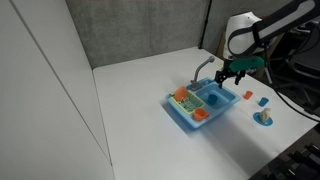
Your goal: Remove blue cup from the sink and put it in the orange cup in front of the the dish drying rack
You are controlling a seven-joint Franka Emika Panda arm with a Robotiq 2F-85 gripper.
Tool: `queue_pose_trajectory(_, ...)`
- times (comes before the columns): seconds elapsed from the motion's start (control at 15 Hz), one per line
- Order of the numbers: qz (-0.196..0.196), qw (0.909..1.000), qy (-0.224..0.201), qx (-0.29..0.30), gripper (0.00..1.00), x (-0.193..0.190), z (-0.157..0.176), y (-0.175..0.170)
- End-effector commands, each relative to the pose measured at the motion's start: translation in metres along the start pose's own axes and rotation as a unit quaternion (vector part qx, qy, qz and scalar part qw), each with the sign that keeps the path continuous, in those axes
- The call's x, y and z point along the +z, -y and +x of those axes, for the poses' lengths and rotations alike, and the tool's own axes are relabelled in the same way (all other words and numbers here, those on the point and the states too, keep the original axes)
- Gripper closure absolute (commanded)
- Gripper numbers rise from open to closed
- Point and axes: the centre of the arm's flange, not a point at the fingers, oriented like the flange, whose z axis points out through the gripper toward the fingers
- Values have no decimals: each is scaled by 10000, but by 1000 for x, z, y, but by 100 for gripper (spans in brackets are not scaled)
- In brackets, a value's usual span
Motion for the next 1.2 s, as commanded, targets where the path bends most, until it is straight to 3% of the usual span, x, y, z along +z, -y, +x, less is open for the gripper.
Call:
queue_pose_trajectory(0.0,175,9994,-60,-303,0,5,25,4)
queue_pose_trajectory(0.6,548,9920,-335,-1085,0,30,42,9)
queue_pose_trajectory(1.13,469,9893,-354,-1335,0,60,46,21)
